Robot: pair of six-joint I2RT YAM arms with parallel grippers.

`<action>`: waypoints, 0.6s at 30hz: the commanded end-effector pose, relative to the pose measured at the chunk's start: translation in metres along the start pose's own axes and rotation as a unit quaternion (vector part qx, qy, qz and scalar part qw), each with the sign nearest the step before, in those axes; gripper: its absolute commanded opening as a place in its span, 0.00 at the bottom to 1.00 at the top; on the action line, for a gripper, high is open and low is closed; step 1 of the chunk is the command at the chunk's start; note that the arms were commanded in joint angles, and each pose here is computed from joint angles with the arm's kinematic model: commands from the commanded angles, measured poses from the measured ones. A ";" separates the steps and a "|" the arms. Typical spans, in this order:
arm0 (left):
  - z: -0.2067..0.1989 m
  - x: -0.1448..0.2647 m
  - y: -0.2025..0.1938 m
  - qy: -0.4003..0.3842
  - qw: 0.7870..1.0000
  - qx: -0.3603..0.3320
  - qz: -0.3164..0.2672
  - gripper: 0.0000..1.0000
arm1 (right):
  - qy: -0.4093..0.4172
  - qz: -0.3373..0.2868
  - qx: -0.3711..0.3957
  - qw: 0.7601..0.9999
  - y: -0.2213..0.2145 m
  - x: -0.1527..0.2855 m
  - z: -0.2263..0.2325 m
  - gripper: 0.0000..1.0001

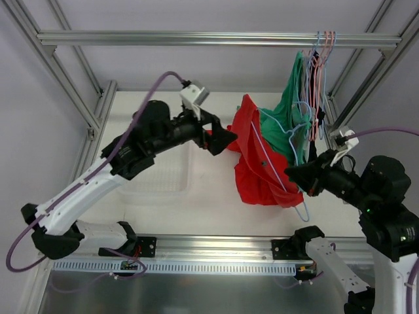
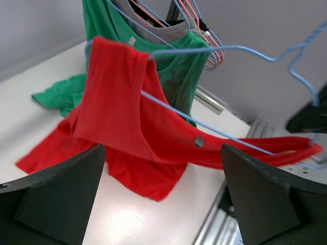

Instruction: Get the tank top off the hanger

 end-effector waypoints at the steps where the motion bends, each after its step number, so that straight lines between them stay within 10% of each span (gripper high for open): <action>1: -0.003 -0.028 0.034 0.061 0.989 -0.123 -0.048 0.99 | 0.038 0.012 -0.007 0.999 -0.001 0.030 0.029 0.00; 18: -0.013 -0.079 0.028 0.056 0.984 -0.156 -0.062 0.62 | 0.096 -0.017 0.003 0.995 0.004 0.070 0.068 0.01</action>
Point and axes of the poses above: each gripper's point midway between its finger pads, its own x axis back along the fingers, its own z axis along the line the jaws close on, y = z × x, the point moved 2 cm from there along x, back along the fingers, and after that the axes turned 1 degree about -x, right-handed, at the moved point
